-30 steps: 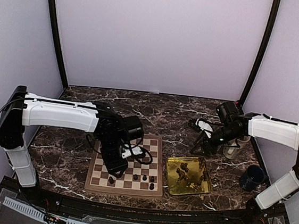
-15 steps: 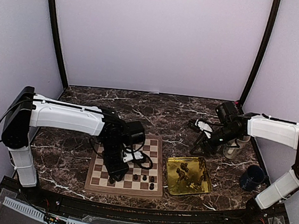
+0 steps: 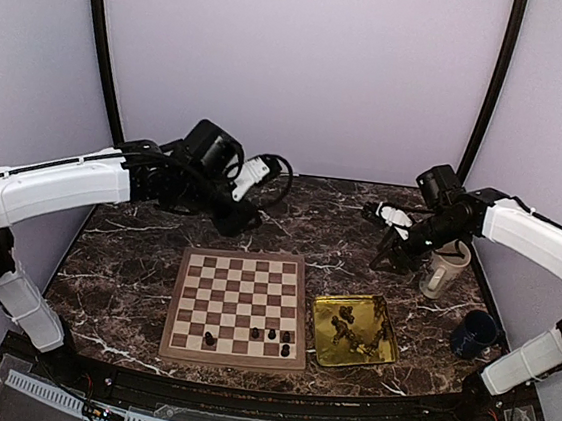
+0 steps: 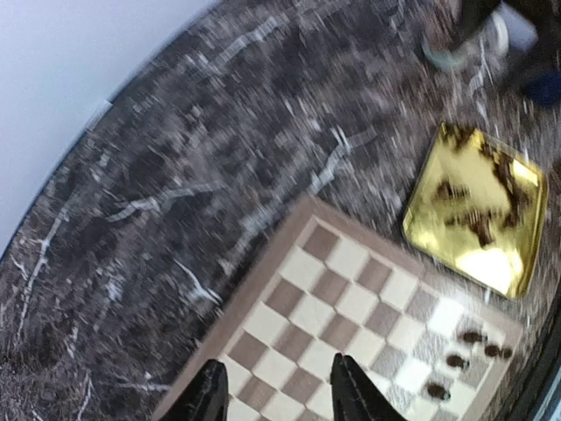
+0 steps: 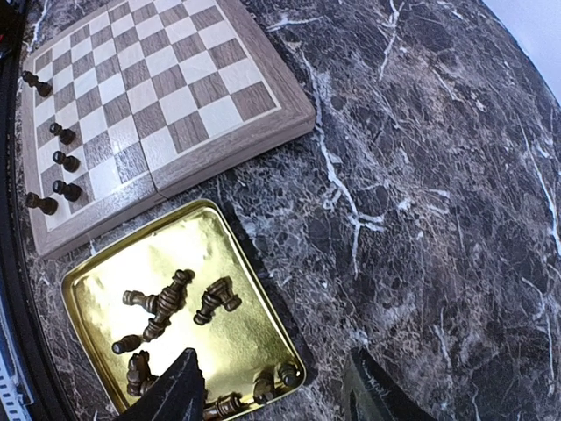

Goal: Set up the chess pieces on the board
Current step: Pick up the knight from the storage box.

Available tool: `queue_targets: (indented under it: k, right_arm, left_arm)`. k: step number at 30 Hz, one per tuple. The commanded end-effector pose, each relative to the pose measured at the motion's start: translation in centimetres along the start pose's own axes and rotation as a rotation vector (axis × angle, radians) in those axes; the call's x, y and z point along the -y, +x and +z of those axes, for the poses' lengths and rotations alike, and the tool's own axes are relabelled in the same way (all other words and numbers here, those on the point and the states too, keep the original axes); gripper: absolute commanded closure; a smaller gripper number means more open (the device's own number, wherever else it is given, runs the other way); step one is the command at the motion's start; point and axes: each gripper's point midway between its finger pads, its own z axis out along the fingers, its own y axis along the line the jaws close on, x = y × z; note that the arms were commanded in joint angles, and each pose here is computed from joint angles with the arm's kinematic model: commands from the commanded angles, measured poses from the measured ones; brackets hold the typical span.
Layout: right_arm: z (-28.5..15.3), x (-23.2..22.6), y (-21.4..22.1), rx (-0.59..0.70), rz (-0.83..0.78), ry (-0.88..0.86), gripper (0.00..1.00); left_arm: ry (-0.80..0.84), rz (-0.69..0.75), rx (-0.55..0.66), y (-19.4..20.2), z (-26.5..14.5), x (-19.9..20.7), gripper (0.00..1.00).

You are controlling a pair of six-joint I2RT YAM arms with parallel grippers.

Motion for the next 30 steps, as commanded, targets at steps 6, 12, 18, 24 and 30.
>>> queue_targets:
  k: [6, 12, 18, 24, 30]
  right_arm:
    - [0.5, 1.8, 5.1, -0.266, 0.05, 0.127, 0.5]
    - [2.7, 2.0, 8.4, -0.374, 0.106, 0.123, 0.52]
    - [4.1, 1.0, 9.6, -0.407, 0.143, 0.057, 0.52]
    - [5.2, 0.2, 11.1, -0.458, 0.149, 0.018, 0.57]
    - [5.7, -0.8, 11.8, -0.484, 0.155, -0.019, 0.62]
  left_arm:
    - [-0.212, -0.16, 0.464, -8.1, -2.5, -7.7, 0.01]
    - [-0.333, -0.186, 0.397, -5.6, -0.5, -9.6, 0.01]
    - [-0.34, -0.19, 0.482, -4.6, -2.4, -9.3, 0.01]
    - [-0.39, -0.222, 0.396, -3.1, -0.8, -10.1, 0.01]
    - [-0.282, -0.132, 0.403, -4.2, -0.8, -8.3, 0.01]
